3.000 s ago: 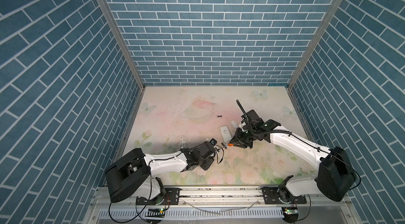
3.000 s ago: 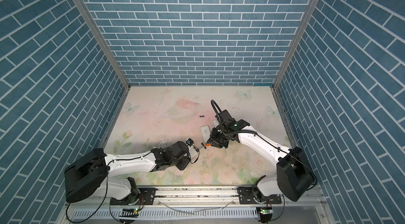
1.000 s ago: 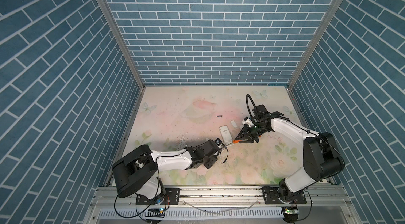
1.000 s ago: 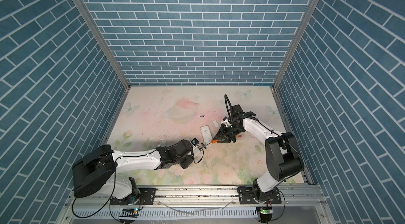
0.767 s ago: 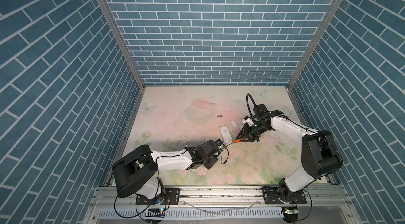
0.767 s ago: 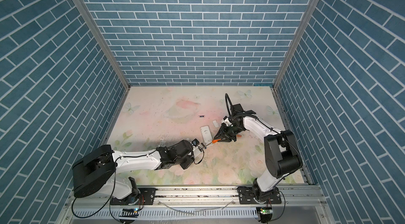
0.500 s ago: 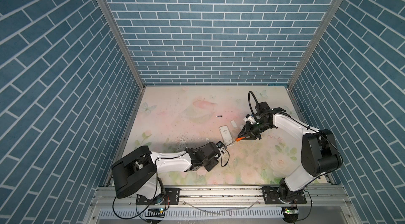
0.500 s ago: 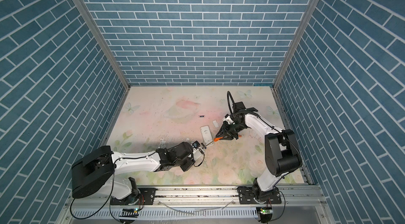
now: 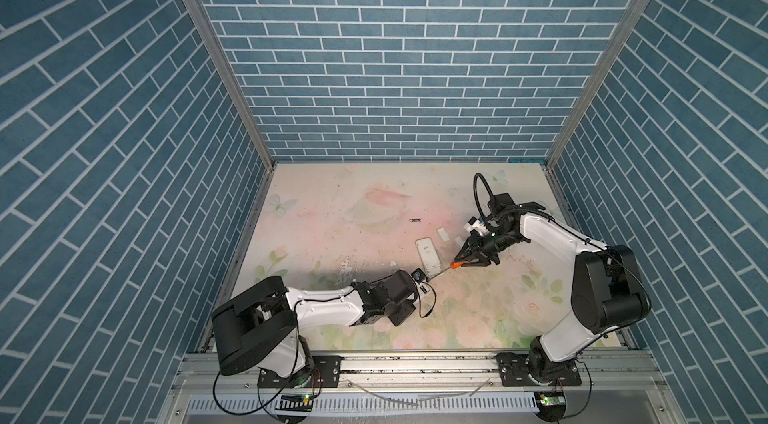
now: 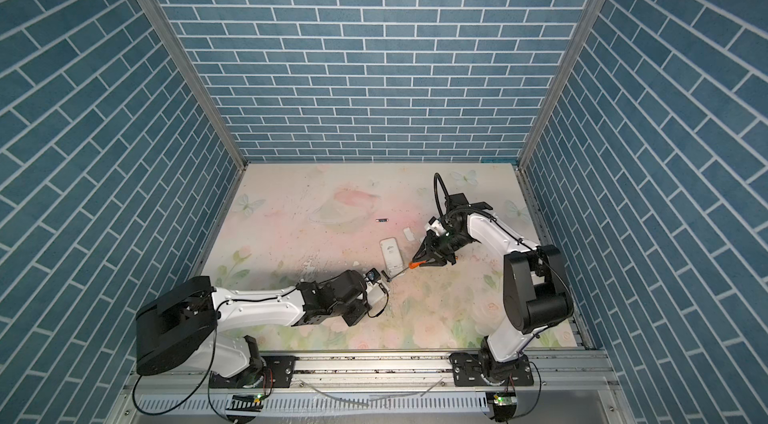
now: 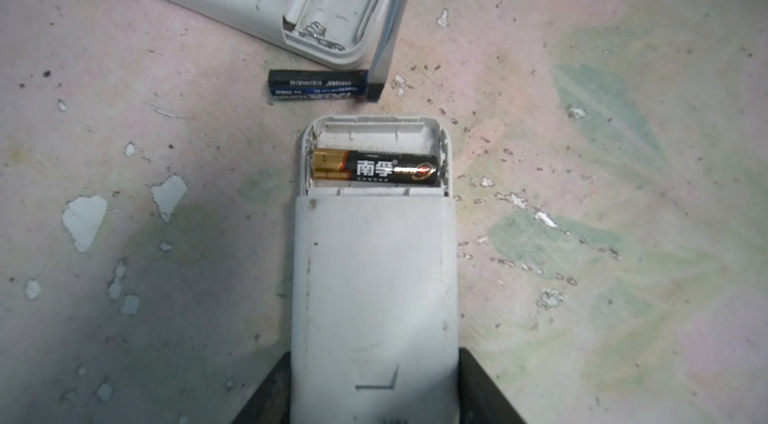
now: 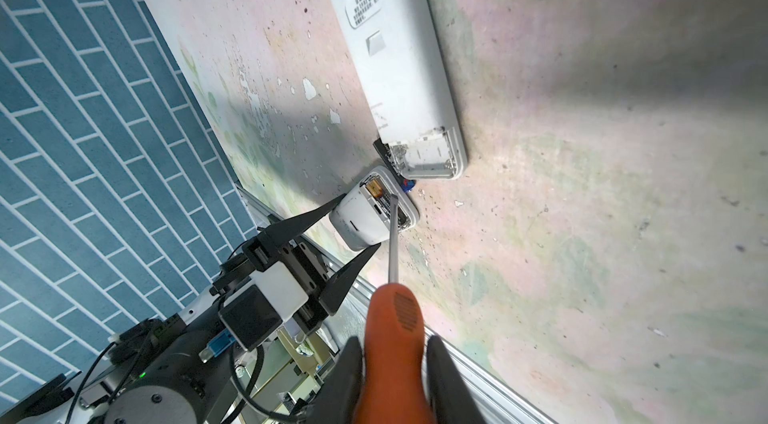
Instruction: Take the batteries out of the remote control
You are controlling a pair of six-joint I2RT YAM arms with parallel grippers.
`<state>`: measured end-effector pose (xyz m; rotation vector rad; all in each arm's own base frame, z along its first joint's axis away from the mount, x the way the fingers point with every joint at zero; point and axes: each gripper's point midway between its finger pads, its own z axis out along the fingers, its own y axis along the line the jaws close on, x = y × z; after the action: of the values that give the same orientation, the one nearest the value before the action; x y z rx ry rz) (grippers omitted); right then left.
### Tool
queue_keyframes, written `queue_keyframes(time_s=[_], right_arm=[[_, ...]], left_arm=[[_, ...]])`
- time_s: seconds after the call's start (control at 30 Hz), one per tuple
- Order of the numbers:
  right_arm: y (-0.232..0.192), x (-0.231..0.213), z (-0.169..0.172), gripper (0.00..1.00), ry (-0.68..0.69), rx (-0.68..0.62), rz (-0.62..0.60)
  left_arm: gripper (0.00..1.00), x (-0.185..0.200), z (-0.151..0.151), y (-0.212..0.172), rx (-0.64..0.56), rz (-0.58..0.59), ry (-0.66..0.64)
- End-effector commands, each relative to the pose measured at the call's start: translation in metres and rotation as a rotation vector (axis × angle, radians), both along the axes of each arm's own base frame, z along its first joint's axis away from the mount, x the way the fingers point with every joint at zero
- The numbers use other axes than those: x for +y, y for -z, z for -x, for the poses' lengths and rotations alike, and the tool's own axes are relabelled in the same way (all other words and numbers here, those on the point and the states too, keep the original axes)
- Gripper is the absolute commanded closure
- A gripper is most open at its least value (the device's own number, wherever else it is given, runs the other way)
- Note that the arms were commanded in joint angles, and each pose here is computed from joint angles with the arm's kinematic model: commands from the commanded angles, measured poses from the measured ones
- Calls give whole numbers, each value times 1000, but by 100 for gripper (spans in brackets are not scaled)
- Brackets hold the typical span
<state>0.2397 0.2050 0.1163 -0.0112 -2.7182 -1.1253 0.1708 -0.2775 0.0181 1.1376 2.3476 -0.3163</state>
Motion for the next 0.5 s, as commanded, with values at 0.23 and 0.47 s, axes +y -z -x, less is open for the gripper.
queue_keyframes(time_s=[0.23,0.47], right_arm=[[-8,11,3,100,-77,-37,-55],[-1,15,2,100,-94,-28,-56]], left_arm=[[43,16,14,20,47,-84,25],[43,16,15,21,47,-85,28]])
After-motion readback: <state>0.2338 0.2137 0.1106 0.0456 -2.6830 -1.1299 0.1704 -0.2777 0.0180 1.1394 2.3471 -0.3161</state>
